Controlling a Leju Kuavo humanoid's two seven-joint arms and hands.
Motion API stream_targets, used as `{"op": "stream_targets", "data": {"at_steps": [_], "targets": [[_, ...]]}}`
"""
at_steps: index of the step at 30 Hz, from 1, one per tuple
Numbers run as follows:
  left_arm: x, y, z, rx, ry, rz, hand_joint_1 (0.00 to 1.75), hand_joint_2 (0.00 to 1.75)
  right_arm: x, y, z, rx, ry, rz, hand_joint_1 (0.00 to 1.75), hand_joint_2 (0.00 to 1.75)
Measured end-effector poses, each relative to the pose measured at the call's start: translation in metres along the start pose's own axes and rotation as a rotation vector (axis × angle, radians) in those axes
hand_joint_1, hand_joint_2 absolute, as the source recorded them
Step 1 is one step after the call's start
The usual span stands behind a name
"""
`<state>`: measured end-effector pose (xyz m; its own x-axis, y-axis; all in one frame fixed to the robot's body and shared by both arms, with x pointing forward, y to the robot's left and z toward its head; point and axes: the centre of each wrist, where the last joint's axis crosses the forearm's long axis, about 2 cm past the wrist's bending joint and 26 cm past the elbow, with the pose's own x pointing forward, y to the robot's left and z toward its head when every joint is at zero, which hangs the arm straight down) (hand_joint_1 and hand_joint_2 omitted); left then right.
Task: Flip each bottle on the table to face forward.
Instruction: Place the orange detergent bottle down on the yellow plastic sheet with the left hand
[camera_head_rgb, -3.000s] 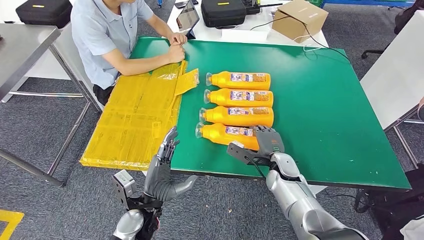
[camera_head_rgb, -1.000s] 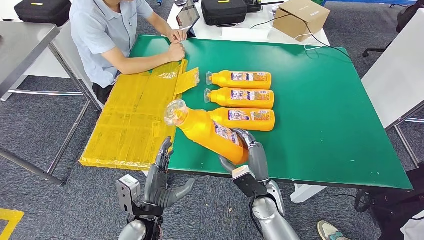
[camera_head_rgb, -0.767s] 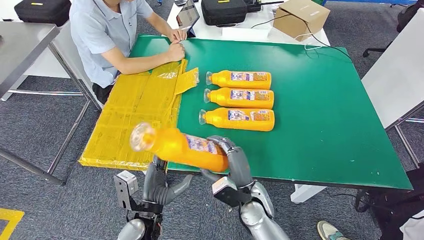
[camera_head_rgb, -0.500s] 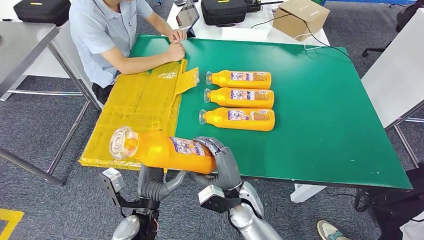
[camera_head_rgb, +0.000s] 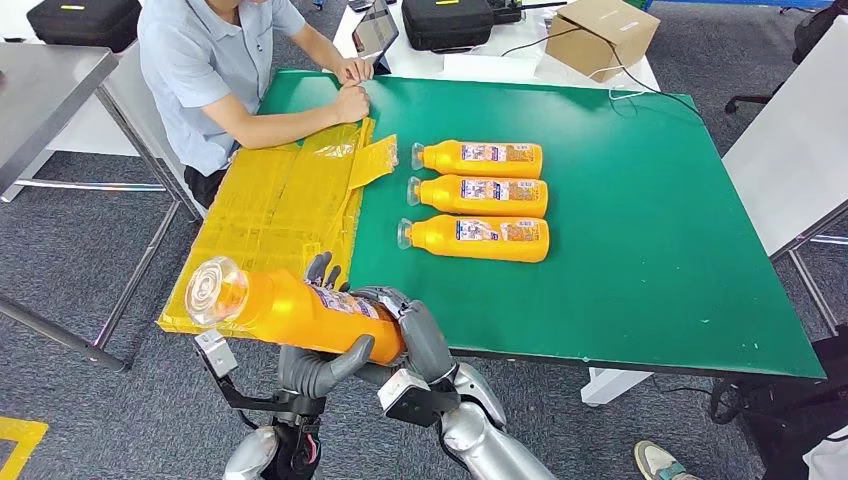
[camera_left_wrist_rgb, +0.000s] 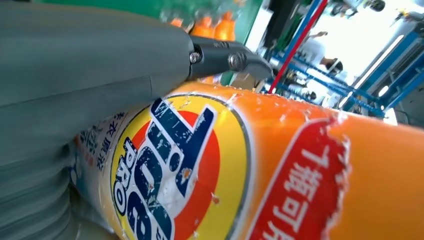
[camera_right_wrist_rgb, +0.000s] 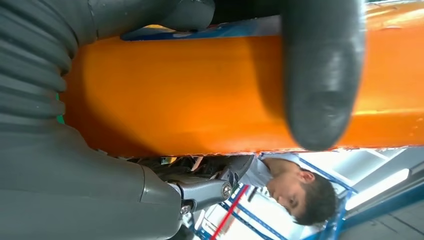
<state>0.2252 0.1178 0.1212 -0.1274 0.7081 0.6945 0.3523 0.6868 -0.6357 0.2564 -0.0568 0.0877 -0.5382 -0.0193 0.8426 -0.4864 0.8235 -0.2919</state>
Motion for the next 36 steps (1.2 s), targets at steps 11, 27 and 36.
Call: {"op": "stream_targets", "data": {"at_steps": [11,27,36], "targets": [[0.001,0.005,0.005,-0.044,0.029,0.019,0.00,1.75,-0.009,0.000,0.007,-0.037,0.083,-0.027,1.75,1.75],[-0.006,0.015,-0.001,0.048,0.105,-0.036,1.75,1.75,-0.018,0.009,0.020,0.061,0.138,-0.036,0.00,0.00],[-0.006,0.017,-0.015,0.144,0.106,-0.077,1.75,1.75,-0.019,0.012,0.021,0.048,0.132,-0.013,0.00,0.00]]}}
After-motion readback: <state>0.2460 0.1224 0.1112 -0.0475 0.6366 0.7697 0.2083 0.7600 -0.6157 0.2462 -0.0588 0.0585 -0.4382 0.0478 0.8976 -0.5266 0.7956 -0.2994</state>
